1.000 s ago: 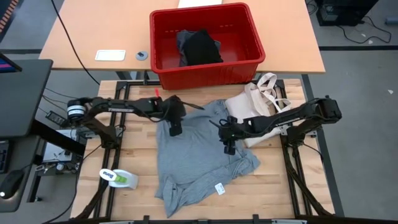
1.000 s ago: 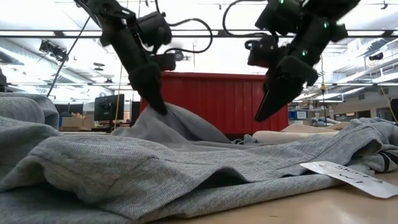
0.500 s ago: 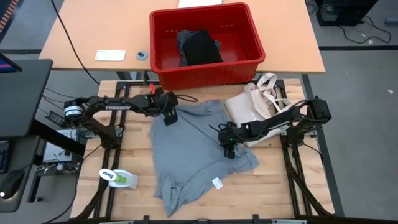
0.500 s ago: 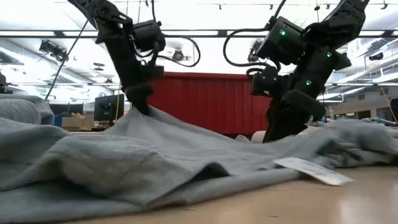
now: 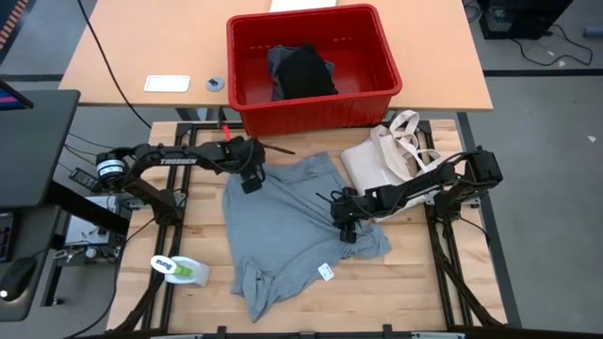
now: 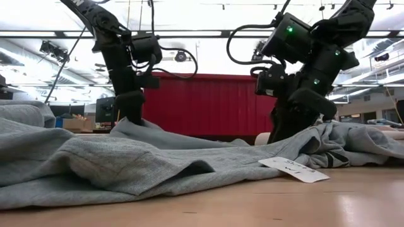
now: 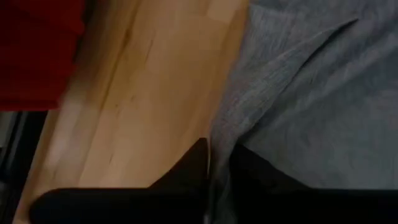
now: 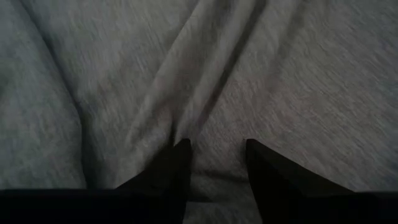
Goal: Fold Laundry from Bin
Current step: Fold the gray shirt
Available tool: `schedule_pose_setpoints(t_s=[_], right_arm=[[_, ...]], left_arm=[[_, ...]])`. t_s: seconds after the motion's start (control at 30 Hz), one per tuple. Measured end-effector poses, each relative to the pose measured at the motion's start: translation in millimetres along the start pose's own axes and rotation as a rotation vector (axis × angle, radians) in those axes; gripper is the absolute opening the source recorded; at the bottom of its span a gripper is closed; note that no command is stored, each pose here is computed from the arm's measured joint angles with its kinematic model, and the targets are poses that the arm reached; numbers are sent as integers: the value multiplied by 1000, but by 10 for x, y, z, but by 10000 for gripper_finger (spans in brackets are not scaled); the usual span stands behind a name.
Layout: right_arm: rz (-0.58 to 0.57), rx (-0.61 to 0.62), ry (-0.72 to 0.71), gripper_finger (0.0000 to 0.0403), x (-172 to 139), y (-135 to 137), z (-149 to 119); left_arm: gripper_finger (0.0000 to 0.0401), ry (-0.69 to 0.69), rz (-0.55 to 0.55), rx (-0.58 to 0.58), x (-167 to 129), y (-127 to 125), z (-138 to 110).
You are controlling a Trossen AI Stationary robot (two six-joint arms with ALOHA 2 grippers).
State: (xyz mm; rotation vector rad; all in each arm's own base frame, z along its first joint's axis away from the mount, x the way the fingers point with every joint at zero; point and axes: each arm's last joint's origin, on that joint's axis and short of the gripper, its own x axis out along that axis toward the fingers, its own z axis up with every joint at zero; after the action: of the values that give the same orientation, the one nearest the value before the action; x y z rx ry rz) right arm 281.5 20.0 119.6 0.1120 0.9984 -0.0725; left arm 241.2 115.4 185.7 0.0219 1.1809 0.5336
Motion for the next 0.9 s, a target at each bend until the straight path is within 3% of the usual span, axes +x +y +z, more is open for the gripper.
schedule_pose_setpoints(t_s=[0.27,0.43,0.53,0.67,0.9], right_arm=[[11,18,50,162,-70,27,127],[-1,22,113,162,-109,32,148],[-1,22,113,162,-117,32,153],[-61,-4,69,162,-163,12,191],[-198,-72,-104,162,-220,-296,405]], left_arm=[[206,-16,29,49,-186,19,15],[257,-89,42,33,-498,100,-29],[270,-146,10,8,-679,105,-65],[269,-181,-189,-2,-777,-86,-75],[241,-126,-366,90,-510,-847,-171]])
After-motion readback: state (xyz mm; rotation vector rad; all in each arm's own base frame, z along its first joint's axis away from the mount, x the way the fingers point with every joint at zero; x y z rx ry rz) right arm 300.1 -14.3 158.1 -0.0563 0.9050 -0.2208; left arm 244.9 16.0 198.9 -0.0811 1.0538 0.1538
